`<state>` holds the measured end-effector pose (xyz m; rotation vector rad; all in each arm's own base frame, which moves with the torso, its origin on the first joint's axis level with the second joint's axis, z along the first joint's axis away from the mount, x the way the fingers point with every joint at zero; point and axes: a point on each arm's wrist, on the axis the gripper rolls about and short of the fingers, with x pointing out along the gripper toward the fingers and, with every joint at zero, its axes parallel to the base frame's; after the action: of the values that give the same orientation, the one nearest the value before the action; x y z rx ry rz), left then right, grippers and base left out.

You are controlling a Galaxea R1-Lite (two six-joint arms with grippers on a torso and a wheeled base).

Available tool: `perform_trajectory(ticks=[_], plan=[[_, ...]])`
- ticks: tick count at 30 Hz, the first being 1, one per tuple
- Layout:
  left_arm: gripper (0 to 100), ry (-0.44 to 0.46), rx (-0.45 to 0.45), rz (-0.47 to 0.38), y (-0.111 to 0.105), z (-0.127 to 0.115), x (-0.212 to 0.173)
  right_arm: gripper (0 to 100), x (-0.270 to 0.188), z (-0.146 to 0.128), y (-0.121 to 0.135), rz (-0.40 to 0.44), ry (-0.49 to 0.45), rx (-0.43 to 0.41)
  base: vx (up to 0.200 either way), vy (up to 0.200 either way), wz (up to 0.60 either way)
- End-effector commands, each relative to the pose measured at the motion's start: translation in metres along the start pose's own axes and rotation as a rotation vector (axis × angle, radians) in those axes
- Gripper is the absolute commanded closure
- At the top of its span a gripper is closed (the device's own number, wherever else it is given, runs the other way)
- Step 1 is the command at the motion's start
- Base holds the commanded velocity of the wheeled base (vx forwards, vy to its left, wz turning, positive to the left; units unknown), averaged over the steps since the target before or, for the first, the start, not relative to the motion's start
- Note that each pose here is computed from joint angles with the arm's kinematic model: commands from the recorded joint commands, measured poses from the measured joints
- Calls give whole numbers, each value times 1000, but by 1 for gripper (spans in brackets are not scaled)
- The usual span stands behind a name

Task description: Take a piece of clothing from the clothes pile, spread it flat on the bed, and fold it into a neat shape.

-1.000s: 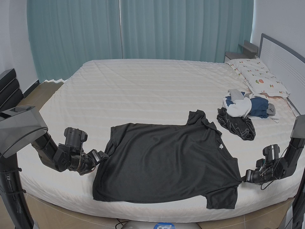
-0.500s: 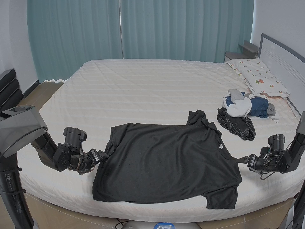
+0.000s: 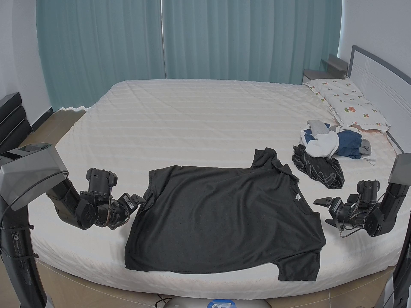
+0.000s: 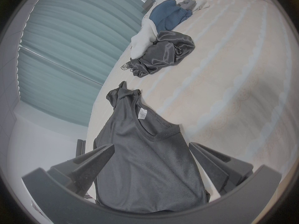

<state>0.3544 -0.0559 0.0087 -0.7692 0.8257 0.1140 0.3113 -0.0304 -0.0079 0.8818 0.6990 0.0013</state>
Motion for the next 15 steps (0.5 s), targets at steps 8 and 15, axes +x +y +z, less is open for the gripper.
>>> perform_trajectory(ticks=[8, 15], plan=[[0, 20, -3, 15, 4, -5, 5, 0, 11, -6, -10, -21, 29, 17, 0, 0, 0], [0, 17, -4, 12, 3, -4, 5, 0, 11, -6, -10, -24, 29, 16, 0, -114, 0]])
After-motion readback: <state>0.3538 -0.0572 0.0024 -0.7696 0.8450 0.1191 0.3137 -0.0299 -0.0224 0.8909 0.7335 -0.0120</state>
